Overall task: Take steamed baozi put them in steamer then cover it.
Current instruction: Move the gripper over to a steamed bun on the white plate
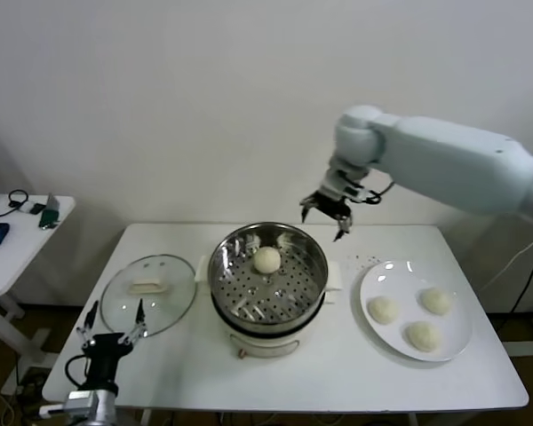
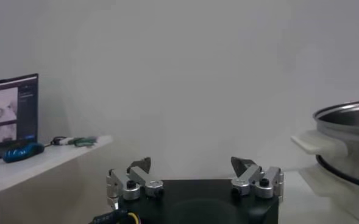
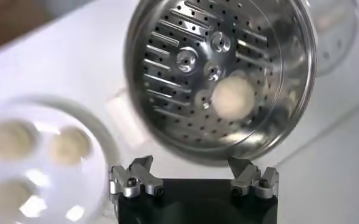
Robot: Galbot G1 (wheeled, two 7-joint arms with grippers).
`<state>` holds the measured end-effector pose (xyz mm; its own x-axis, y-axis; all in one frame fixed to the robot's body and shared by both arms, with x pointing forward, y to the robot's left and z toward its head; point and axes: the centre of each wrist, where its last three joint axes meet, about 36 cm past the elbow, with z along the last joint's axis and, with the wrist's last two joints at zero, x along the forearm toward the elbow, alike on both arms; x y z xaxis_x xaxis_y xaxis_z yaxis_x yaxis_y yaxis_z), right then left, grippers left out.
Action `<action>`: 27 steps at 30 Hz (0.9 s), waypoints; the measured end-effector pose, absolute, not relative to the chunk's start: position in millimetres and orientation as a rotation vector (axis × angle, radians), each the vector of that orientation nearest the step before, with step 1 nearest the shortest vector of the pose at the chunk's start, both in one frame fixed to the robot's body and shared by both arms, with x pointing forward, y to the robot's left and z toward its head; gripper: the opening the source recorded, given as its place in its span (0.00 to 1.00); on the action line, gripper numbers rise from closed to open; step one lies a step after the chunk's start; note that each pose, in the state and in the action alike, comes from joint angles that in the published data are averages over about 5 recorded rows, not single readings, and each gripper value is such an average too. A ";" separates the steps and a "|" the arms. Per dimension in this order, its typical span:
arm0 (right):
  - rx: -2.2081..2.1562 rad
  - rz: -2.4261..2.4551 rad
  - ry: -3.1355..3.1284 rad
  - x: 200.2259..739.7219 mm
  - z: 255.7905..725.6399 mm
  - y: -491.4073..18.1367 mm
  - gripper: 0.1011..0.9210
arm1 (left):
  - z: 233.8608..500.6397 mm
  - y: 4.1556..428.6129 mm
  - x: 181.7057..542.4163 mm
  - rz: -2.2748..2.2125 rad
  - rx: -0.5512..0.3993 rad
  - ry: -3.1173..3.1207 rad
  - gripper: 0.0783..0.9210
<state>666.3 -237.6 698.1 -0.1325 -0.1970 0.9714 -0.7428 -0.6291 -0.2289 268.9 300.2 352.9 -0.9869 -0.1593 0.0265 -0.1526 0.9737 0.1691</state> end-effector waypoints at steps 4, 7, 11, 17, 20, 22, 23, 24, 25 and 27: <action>1.645 1.668 -1.176 653.0 673.3 -289.5 0.88 | 355.1 299.1 268.8 -0.261 0.238 -3.084 0.88; 1.573 1.579 -1.242 640.8 647.3 -319.9 0.88 | 355.9 298.9 268.2 -0.262 0.238 -3.084 0.88; 1.480 1.487 -1.308 626.2 614.1 -347.7 0.88 | 355.3 298.7 266.5 -0.262 0.240 -3.079 0.88; 1.392 1.383 -1.337 611.9 571.1 -372.3 0.88 | 354.2 297.7 264.9 -0.259 0.246 -3.073 0.88; 1.366 1.343 -1.330 608.7 551.3 -380.5 0.88 | 353.9 297.7 264.2 -0.259 0.250 -3.070 0.88; 1.353 1.321 -1.323 607.8 538.8 -384.4 0.88 | 353.7 298.2 263.6 -0.261 0.254 -3.067 0.88; 1.348 1.312 -1.320 607.7 533.0 -385.8 0.88 | 353.5 298.7 263.3 -0.263 0.255 -3.065 0.88; 1.344 1.304 -1.317 607.8 527.2 -386.8 0.88 | 353.3 299.2 262.9 -0.264 0.257 -3.063 0.88; 1.340 1.297 -1.315 608.0 521.5 -387.3 0.88 | 353.0 299.7 262.7 -0.265 0.259 -3.061 0.88; 1.336 1.284 -1.313 609.1 510.9 -387.1 0.88 | 352.4 300.4 262.4 -0.267 0.261 -3.058 0.88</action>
<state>609.1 -387.1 510.9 -0.0752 -0.1267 0.9891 -0.9916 -0.0948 -0.0875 262.4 300.4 352.4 -0.9838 -0.1731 0.0462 -0.1625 0.9707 0.1770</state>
